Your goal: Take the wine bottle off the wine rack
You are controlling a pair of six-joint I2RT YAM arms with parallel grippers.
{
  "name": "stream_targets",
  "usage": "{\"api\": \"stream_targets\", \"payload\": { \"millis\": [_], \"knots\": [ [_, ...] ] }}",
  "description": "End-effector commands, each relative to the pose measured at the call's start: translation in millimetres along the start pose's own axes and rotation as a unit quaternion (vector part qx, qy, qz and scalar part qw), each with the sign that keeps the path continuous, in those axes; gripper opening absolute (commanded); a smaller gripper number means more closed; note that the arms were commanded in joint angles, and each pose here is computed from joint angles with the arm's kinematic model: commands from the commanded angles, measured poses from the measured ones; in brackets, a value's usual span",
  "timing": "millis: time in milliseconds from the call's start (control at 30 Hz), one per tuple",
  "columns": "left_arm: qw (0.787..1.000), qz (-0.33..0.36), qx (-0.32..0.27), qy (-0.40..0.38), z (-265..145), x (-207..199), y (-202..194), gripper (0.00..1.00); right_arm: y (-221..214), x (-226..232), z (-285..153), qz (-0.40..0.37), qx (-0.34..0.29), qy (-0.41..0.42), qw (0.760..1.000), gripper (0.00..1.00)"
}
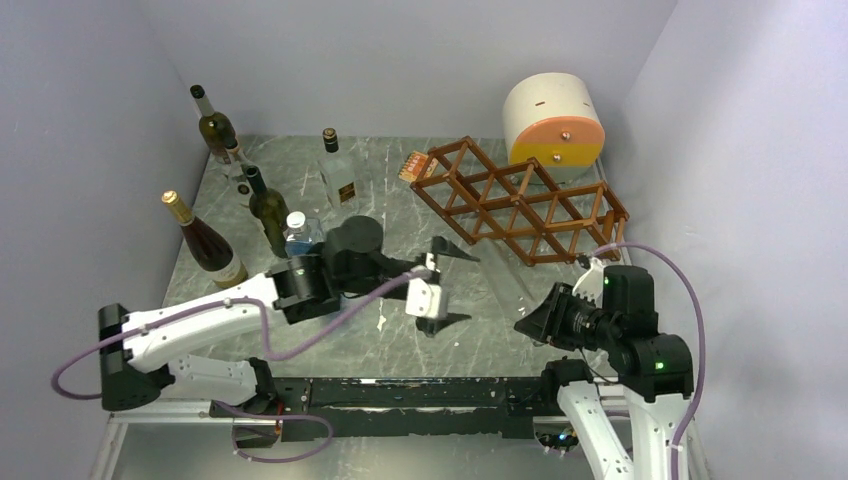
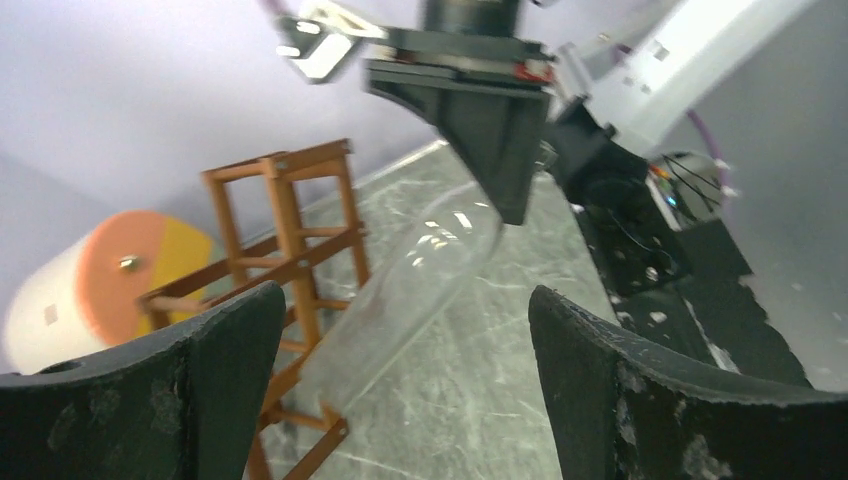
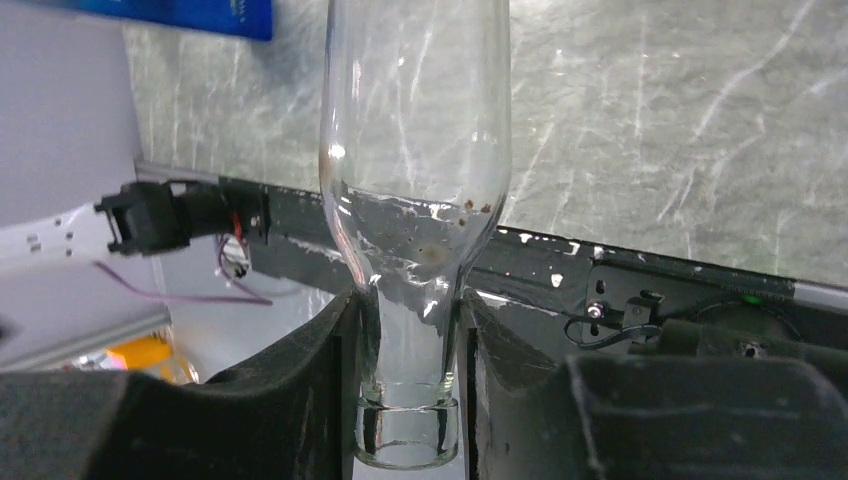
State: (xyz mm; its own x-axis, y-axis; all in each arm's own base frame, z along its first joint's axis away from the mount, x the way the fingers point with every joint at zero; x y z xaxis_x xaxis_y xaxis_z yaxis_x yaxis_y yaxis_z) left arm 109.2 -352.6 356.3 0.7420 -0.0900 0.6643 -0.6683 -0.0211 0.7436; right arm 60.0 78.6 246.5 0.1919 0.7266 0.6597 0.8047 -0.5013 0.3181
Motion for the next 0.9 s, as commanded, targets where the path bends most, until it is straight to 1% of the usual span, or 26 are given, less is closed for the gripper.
{"api": "stream_targets", "payload": {
  "millis": [0, 67, 133, 300, 400, 467, 533, 600, 767, 867],
  "knots": [
    [0.994, 0.037, 0.019, -0.100, 24.1, -31.3, -13.0, 0.96, -0.6, 25.2, -12.6, -0.097, 0.024, 0.082, 0.992, 0.00],
    [0.991, 0.051, 0.048, -0.112, 34.4, -37.2, -23.3, 1.00, -3.2, 30.0, -13.9, -0.107, 0.038, 0.098, 0.989, 0.00],
    [0.988, 0.064, 0.070, -0.119, 45.0, -42.8, -32.2, 1.00, -6.5, 31.0, -14.0, -0.115, 0.052, 0.105, 0.986, 0.00],
    [0.986, 0.097, 0.094, -0.102, 70.6, -48.4, -42.6, 0.99, -12.7, 27.9, -11.9, -0.130, 0.077, 0.104, 0.983, 0.00],
    [0.981, 0.101, 0.112, -0.120, 84.4, -56.6, -51.8, 1.00, -13.6, 28.8, -14.3, -0.140, 0.082, 0.103, 0.981, 0.00],
    [0.980, 0.104, 0.122, -0.121, 90.5, -57.6, -56.3, 0.98, -14.3, 30.2, -15.3, -0.146, 0.086, 0.107, 0.980, 0.00],
    [0.979, 0.110, 0.126, -0.119, 94.7, -57.0, -58.1, 0.93, -15.4, 30.1, -15.4, -0.150, 0.091, 0.107, 0.979, 0.00],
    [0.978, 0.115, 0.130, -0.113, 97.3, -55.0, -58.2, 0.85, -15.9, 29.5, -14.8, -0.153, 0.094, 0.106, 0.978, 0.00],
    [0.978, 0.114, 0.140, -0.104, 97.3, -54.6, -60.3, 0.55, -17.1, 36.5, -18.1, -0.166, 0.106, 0.126, 0.972, 0.00],
    [0.980, 0.102, 0.148, -0.085, 92.1, -53.8, -60.6, 0.26, -14.6, 41.3, -19.6, -0.173, 0.111, 0.128, 0.970, 0.00]
  ]
}}
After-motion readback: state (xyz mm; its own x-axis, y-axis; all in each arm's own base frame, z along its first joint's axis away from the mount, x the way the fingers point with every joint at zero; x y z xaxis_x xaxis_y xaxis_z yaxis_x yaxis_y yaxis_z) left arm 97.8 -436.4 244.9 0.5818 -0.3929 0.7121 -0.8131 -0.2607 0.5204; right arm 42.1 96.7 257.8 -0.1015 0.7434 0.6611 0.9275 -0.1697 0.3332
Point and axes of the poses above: each gripper's point midway between its finger pads, its own z axis out along the fingers, its own x axis along the line the jaws close on, y = z × x, the point moved 4 cm from there along -z, back along the fingers, and after that the axes turned 13 degrees about z, right-handed, at the moved point
